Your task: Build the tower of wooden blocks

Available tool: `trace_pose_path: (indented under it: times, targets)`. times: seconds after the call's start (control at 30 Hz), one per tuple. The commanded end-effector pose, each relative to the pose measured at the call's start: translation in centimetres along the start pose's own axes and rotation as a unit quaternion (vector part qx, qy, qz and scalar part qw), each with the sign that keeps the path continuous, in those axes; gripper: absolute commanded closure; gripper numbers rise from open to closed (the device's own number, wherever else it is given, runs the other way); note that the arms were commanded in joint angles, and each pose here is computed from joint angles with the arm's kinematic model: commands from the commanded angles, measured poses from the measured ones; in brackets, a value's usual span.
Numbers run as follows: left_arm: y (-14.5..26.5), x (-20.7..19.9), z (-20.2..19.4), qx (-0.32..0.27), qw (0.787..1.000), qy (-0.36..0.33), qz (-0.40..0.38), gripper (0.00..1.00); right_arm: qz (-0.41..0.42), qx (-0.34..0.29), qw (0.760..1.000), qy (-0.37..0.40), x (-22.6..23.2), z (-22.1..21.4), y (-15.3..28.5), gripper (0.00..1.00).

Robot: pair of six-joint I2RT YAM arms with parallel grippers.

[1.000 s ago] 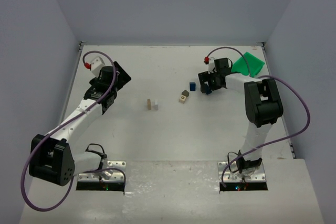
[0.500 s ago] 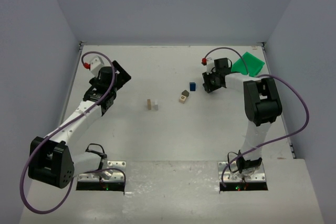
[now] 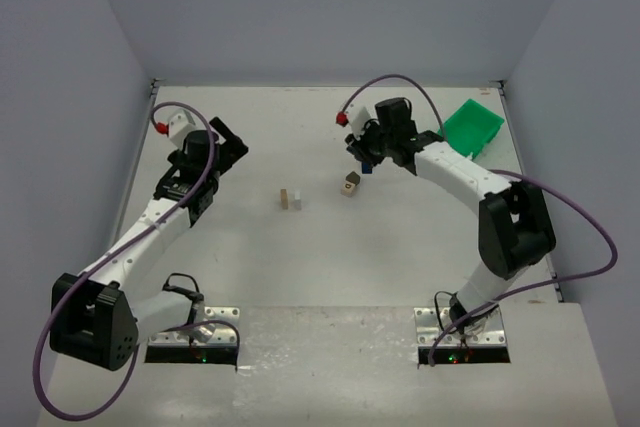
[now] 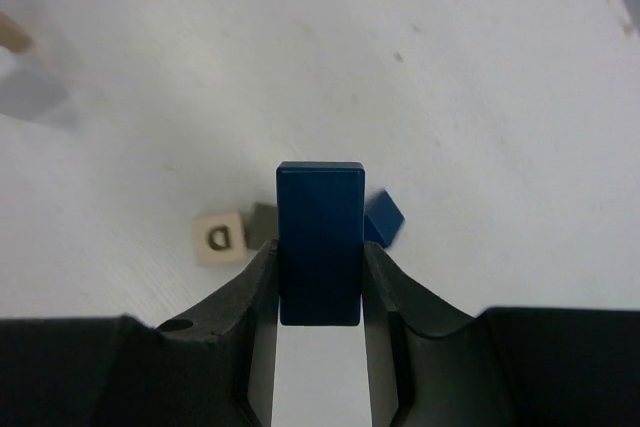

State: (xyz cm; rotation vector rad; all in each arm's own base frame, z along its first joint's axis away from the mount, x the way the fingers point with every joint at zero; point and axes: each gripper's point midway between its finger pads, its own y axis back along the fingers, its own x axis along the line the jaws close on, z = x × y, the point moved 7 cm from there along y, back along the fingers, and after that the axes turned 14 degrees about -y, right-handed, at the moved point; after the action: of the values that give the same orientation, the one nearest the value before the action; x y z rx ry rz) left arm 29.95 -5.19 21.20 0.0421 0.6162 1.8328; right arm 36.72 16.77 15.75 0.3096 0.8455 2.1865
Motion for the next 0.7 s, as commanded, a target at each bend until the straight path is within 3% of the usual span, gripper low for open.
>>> trace_pose_path:
  times: [0.0, 0.33, 0.47, 0.67]
  targets:
    - [2.0, 1.4, 2.0, -0.034, 0.997, 0.044, 0.049, 0.00, 0.090, -0.018, 0.988, 0.124, 6.3, 4.2, -0.1, 0.81]
    - [4.3, 3.4, 2.3, -0.084, 0.989, 0.095, 0.072, 0.00, 0.201, 0.023, 0.954, 0.221, 15.3, 7.1, -2.7, 0.78]
    - [4.0, 3.4, 2.2, -0.081, 0.990, 0.091, 0.076, 0.00, 0.210, 0.064, 0.947, 0.234, 16.6, 6.4, -4.6, 0.77]
    - [3.6, 3.2, 2.1, -0.075, 0.990, 0.085, 0.080, 0.00, 0.209, 0.079, 0.945, 0.238, 16.7, 6.7, -6.0, 0.74]
